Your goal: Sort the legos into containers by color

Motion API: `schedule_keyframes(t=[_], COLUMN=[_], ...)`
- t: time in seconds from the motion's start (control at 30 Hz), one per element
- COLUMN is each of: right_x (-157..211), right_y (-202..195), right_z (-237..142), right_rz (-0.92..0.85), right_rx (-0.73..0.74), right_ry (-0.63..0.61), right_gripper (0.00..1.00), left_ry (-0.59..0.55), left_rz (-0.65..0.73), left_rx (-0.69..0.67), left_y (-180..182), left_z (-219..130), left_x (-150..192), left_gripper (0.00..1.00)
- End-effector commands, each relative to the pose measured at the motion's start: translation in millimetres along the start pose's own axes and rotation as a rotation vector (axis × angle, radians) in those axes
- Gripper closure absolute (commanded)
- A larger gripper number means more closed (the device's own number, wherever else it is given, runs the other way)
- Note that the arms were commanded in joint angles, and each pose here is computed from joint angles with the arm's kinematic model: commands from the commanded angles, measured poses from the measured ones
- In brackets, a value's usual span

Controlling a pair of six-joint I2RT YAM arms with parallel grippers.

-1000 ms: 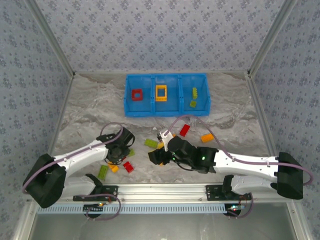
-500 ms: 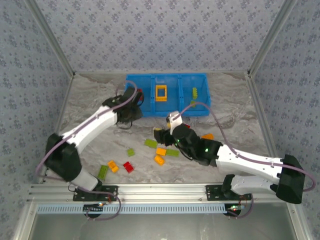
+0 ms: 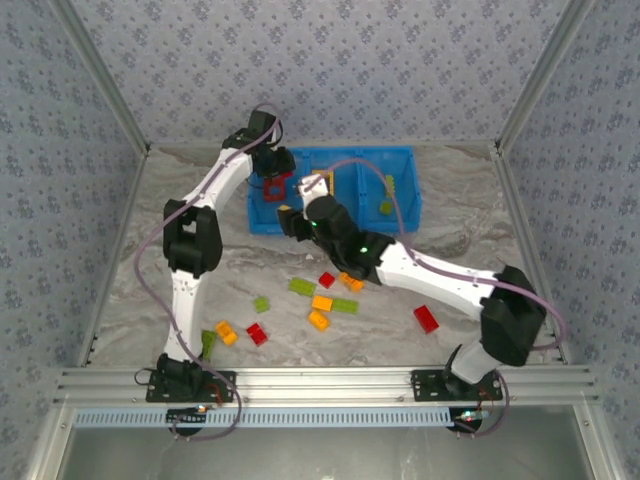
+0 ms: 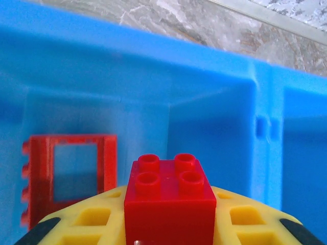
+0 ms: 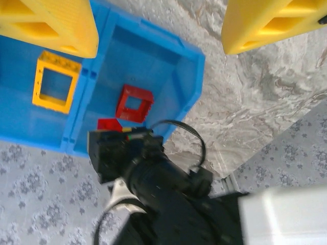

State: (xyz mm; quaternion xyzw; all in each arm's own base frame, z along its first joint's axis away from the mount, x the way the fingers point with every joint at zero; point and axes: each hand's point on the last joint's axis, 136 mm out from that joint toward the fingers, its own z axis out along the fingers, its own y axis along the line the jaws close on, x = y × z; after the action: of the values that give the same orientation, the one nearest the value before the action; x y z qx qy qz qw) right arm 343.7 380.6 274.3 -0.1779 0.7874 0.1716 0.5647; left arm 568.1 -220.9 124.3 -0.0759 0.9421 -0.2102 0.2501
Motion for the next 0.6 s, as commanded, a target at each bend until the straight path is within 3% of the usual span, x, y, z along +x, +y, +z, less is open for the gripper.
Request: schedule_keyframes(t=[0.0, 0.1, 0.27, 0.43, 0.57], right_x=[-6, -4, -3, -7, -7], right_y=[8, 17, 17, 7, -2], right_z=[11, 17, 10, -11, -31], right_rz=[-0.093, -0.099, -0.079, -0.062, -0.049], right_rx=[0.075, 0.072, 0.067, 0.053, 0.046], right_ry=[-0.004, 0.001, 0.006, 0.001, 0.004], right_gripper=[0.33, 0.33, 0.33, 0.33, 0.33], left_ry=[0.054, 0.066, 0.076, 0.034, -0.009], left_rz=[0.012, -0.002, -0.007, 0.004, -0.004], left_rx=[0.068, 0.059, 0.045, 0.033, 0.008], left_y=[-17, -14, -12, -17, -16], left_z=[-2, 6, 2, -33, -66], left_x=[5, 8, 11, 5, 2], left_gripper=[0.71, 0.67, 0.48, 0.40, 0.41])
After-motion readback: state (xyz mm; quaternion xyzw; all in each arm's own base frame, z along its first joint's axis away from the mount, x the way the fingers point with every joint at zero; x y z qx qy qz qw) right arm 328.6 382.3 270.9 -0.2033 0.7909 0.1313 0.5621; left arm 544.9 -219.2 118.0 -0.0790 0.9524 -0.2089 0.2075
